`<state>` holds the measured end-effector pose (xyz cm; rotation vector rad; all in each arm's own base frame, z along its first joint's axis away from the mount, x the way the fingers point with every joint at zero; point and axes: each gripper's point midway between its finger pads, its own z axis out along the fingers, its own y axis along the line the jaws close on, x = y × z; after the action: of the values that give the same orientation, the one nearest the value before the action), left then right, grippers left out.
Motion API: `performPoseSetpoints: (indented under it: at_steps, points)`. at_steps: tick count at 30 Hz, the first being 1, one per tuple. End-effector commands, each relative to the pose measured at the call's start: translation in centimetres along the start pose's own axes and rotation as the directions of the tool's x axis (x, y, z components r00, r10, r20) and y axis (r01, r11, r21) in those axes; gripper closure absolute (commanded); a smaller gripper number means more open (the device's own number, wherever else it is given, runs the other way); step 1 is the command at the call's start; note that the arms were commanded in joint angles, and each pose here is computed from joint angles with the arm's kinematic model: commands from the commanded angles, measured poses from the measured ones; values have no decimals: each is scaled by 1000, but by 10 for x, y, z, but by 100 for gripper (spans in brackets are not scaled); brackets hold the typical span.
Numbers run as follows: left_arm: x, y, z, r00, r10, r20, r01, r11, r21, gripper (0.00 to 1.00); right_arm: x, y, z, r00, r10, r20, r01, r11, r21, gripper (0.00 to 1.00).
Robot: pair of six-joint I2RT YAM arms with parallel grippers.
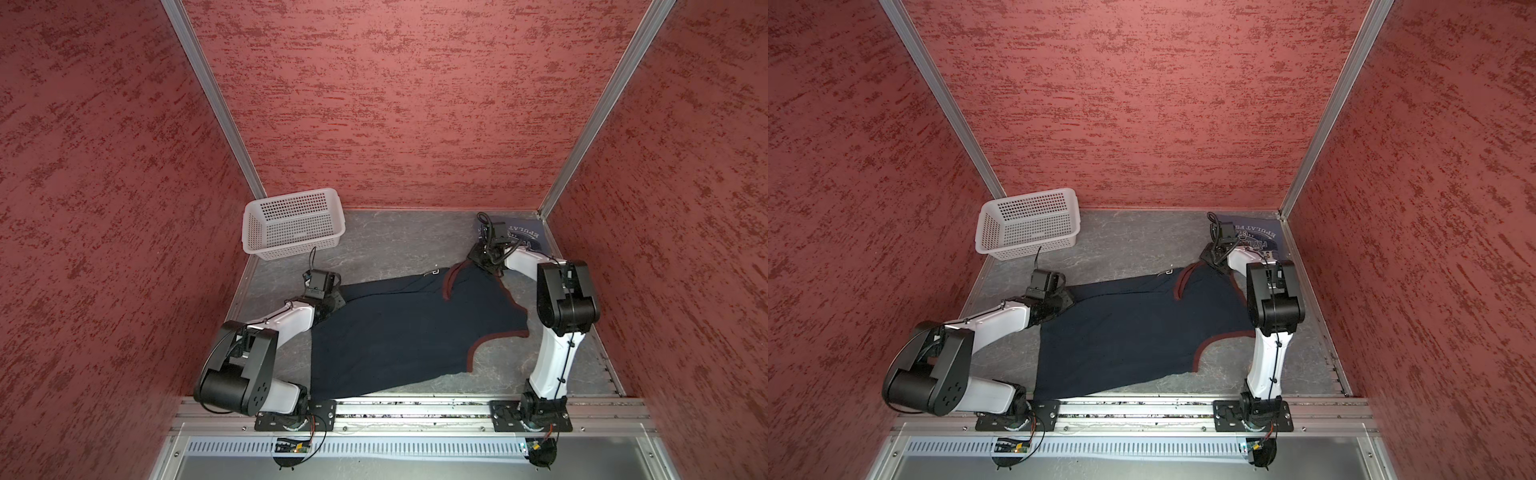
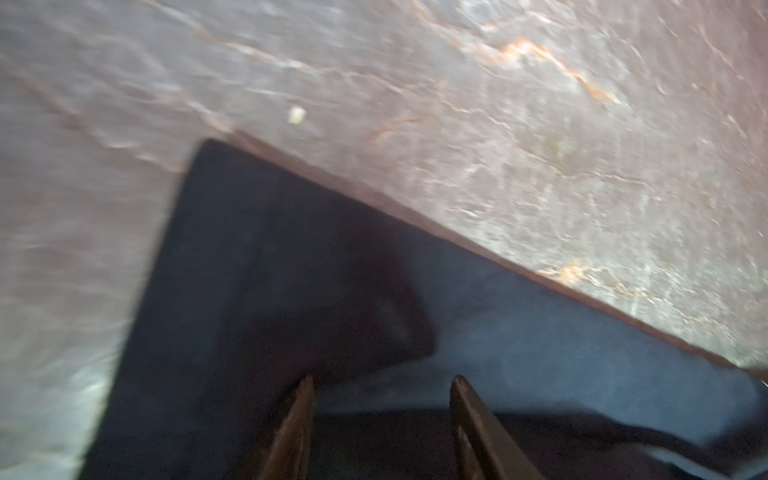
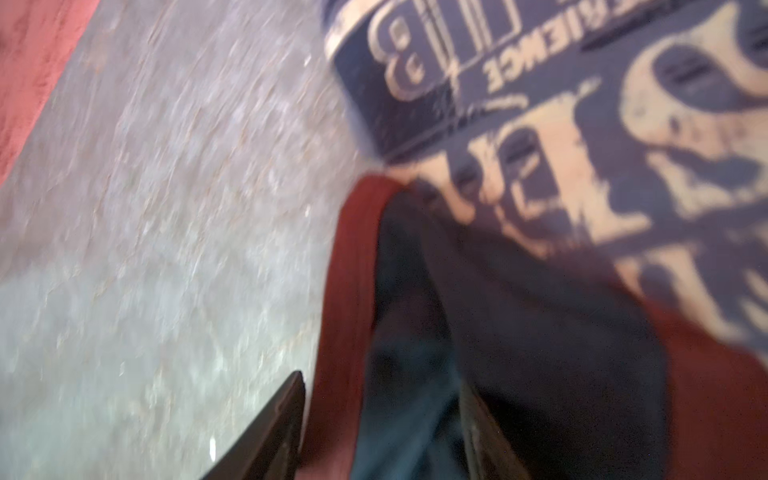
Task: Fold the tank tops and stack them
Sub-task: 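Hold the left gripper on the hem while the right grasps the far strap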
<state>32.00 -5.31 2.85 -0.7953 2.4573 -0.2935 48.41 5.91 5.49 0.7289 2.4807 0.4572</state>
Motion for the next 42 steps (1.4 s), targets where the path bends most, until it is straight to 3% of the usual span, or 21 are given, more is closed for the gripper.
performPoseSetpoints:
  at_steps: [1,8,20,34,38,42]
  points:
    - [9,19,-1,1000,1,-28,-3,998,-65,46,-30,45,-52,993,-68,101,83,985,-152,36]
    - [7,20,-1,1000,-22,-22,20,997,-75,46,-38,49,-40,995,-65,74,75,988,-133,43]
    - [8,21,0,999,-17,-29,14,997,-79,46,-39,-4,13,1000,-3,27,-2,988,157,46]
    - [8,22,3,999,-16,-30,14,997,-78,46,-28,-45,64,1000,-7,-22,13,947,320,54]
    - [7,21,2,1000,-18,-26,16,997,-76,46,-27,-42,63,1000,-23,-21,29,944,328,61]
    - [6,21,2,1000,-19,-23,17,997,-78,46,-26,-30,60,999,-38,-24,44,956,292,76]
